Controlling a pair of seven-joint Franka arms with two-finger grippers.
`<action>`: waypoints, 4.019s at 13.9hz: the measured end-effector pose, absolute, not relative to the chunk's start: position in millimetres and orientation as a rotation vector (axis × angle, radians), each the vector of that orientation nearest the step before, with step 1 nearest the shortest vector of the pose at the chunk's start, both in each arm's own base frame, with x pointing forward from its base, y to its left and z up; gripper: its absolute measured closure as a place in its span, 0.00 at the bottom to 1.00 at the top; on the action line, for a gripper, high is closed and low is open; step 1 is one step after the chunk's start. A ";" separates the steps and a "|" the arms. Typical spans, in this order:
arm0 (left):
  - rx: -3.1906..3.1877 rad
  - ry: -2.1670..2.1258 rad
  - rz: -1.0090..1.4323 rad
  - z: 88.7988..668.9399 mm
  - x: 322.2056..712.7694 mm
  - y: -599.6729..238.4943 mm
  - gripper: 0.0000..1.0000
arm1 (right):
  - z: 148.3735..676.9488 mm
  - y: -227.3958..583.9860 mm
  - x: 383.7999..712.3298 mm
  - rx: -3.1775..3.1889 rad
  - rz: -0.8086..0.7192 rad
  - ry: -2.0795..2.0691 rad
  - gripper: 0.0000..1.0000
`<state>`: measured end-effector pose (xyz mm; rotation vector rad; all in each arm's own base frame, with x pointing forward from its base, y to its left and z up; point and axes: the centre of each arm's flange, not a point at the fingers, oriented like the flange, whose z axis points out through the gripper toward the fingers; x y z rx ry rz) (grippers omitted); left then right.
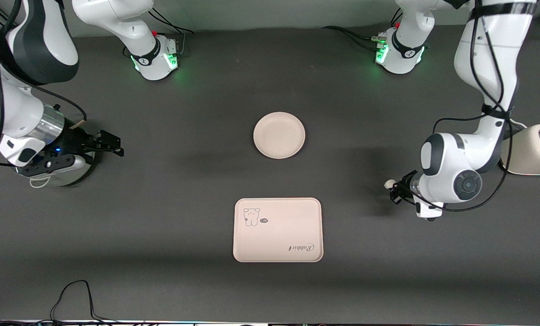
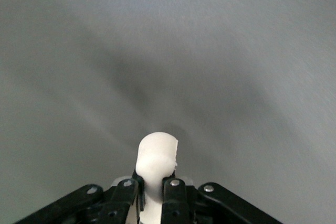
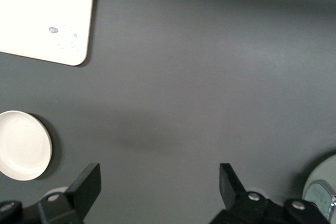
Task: Place bun in plate and plate on tray
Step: 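Carry the bun with the left gripper over the white plate, then lower the bun onto the plate and open the left gripper, then grip the plate rim with the right gripper while the left gripper withdraws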
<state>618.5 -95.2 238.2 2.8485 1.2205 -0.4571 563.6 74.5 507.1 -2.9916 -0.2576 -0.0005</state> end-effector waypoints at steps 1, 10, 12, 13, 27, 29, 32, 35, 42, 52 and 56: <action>2.860 1.196 -0.486 262.8 620.3 -102.0 0.83 | 506.5 83.2 561.8 -2.989 0.009 -0.281 0.00; 2.964 0.911 -0.403 496.9 554.8 -186.5 0.79 | 503.0 111.8 551.3 -2.988 0.095 -0.302 0.00; 2.982 0.845 -0.357 515.5 530.1 -216.8 0.79 | 503.6 112.9 549.1 -2.987 0.117 -0.301 0.00; 2.986 0.825 -0.330 516.9 520.3 -238.8 0.79 | 503.6 112.8 548.2 -2.987 0.125 -0.301 0.00; 3.191 0.374 -0.117 258.0 389.7 -504.1 0.71 | 500.7 107.9 547.7 -3.001 0.163 -0.154 0.00; 3.200 0.362 -0.117 229.3 382.2 -510.7 0.71 | 497.7 111.9 547.8 -3.000 0.172 -0.157 0.00; 3.202 0.377 -0.118 208.8 371.9 -518.2 0.67 | 490.6 127.0 544.8 -3.000 0.196 -0.190 0.00; 3.201 0.410 -0.116 207.5 368.9 -520.2 0.48 | 483.5 131.5 541.7 -3.000 0.219 -0.199 0.00; 3.183 0.457 -0.091 217.8 381.7 -518.1 0.00 | 480.3 145.6 538.1 -3.008 0.225 -0.157 0.00; 3.088 0.617 0.046 398.7 582.1 -259.4 0.00 | 438.5 254.8 505.2 -3.024 0.173 -0.098 0.00; 3.106 0.562 0.051 460.0 595.7 -150.0 0.00 | 393.6 333.4 478.8 -3.024 0.181 -0.065 0.00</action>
